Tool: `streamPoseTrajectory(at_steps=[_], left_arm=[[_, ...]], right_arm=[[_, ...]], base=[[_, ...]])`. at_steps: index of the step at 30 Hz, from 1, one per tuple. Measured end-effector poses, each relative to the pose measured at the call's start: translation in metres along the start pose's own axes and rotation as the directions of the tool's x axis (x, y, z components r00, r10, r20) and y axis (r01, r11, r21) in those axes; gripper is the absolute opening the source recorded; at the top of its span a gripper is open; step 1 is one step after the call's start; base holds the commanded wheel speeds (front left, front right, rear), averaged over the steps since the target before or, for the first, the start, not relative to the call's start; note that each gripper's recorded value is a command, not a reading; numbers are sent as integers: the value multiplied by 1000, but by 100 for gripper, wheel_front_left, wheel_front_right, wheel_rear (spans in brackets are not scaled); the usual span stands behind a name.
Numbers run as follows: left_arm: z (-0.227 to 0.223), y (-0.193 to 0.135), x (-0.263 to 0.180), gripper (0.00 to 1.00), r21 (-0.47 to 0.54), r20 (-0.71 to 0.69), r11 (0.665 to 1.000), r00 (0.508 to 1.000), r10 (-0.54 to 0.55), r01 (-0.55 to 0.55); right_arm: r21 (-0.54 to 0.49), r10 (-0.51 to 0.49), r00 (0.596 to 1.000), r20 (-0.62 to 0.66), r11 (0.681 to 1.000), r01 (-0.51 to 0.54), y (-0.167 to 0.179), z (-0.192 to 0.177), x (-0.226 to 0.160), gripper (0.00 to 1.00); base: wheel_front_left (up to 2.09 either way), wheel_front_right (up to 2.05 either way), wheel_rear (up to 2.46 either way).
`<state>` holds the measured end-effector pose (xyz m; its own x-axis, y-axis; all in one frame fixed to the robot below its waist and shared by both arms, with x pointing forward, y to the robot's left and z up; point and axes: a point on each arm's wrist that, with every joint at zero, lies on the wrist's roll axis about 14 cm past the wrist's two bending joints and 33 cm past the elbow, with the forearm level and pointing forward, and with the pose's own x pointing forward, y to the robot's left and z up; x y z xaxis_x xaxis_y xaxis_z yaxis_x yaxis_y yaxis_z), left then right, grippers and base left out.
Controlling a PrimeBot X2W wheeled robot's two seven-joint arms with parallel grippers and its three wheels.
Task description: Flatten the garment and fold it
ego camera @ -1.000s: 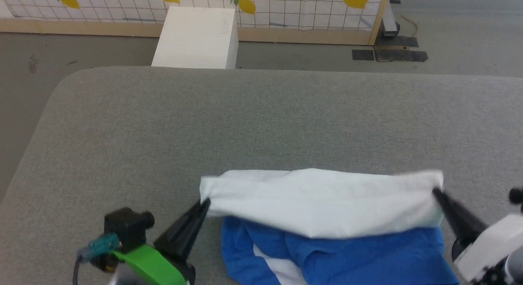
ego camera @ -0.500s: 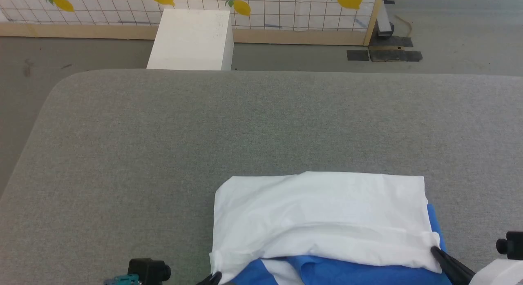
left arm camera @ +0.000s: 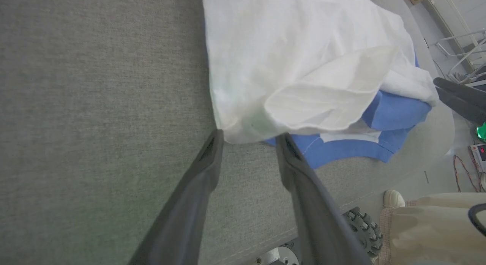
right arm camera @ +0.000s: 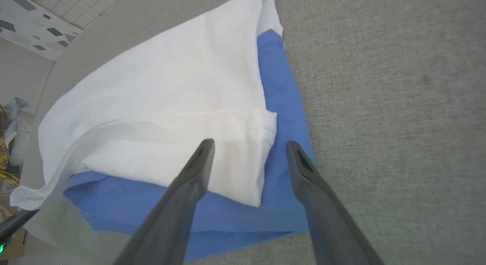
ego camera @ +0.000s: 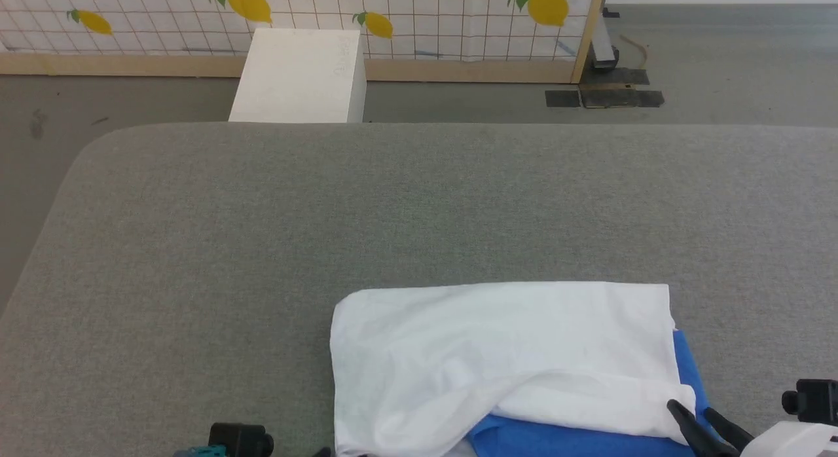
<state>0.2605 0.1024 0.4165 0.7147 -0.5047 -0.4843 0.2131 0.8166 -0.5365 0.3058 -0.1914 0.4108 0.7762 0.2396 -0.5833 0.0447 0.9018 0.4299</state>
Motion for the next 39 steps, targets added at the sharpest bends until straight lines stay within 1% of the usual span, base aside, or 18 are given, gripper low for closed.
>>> streamPoseTrajectory(at_steps=[3, 5, 7, 10, 11, 13, 16, 18, 20, 21, 22, 23, 25, 28, 30, 34, 39], left_arm=[[13, -4, 0, 100, -3, 51, 1000, 999, -12, 13], [30, -6, -2, 100, -7, 119, 1000, 993, -18, 19], [47, -9, -5, 100, -12, 192, 1000, 981, -20, 23], [78, -11, -12, 100, -13, 324, 1000, 946, -17, 22], [89, -11, -16, 100, -11, 379, 1000, 925, -11, 16], [117, -5, -26, 100, 6, 516, 1000, 856, 23, -31], [143, 3, -38, 100, 12, 634, 994, 769, 78, -110], [155, 6, -44, 100, 25, 684, 986, 722, 103, -165], [172, 9, -55, 100, 56, 748, 967, 652, 124, -248], [179, 9, -62, 100, 79, 779, 952, 615, 127, -297], [183, 9, -66, 100, 104, 799, 934, 588, 127, -343], [183, 8, -69, 100, 127, 810, 916, 573, 126, -381], [179, 9, -72, 100, 143, 820, 889, 556, 140, -435], [167, 12, -70, 100, 135, 811, 878, 560, 168, -460], [161, 13, -66, 100, 129, 801, 882, 572, 176, -452], [159, 16, -62, 100, 125, 794, 884, 580, 182, -450], [155, 24, -53, 100, 125, 776, 885, 601, 194, -449]], right_arm=[[-14, 6, 999, 38, 1000, -6, 2, 10, -4, 100], [-27, 17, 997, 81, 1000, -15, 5, 24, -9, 100], [-40, 24, 992, 124, 999, -19, 8, 36, -14, 100], [-55, 35, 982, 187, 998, -25, 12, 52, -21, 100], [-60, 39, 978, 207, 998, -27, 14, 57, -24, 100], [-72, 42, 968, 249, 997, -25, 17, 67, -28, 100], [-98, 35, 954, 297, 995, -6, 18, 75, -31, 100], [-113, 24, 948, 316, 994, 12, 18, 78, -32, 100], [-130, 13, 944, 330, 991, 32, 17, 79, -32, 100], [-135, 9, 943, 333, 990, 38, 17, 79, -31, 100], [-140, 5, 944, 330, 989, 44, 16, 77, -30, 100], [-143, 0, 946, 325, 988, 49, 15, 75, -29, 100], [-148, -7, 949, 316, 987, 56, 14, 72, -26, 100], [-150, -8, 954, 301, 987, 55, 14, 70, -20, 100], [-156, -7, 956, 293, 986, 54, 15, 70, -15, 100], [-168, -18, 967, 254, 984, 62, 12, 69, -4, 100], [-184, -65, 990, 129, 979, 89, -5, 58, 16, 100]], base=[[0, 0, 0], [0, 0, 0], [0, 0, 0], [0, 0, 0], [0, 0, 0], [0, 0, 0], [0, 0, 0], [0, 0, 0], [0, 0, 0], [0, 0, 0], [0, 0, 0], [0, 0, 0], [0, 0, 0], [0, 0, 0], [0, 0, 0], [0, 0, 0], [0, 0, 0]])
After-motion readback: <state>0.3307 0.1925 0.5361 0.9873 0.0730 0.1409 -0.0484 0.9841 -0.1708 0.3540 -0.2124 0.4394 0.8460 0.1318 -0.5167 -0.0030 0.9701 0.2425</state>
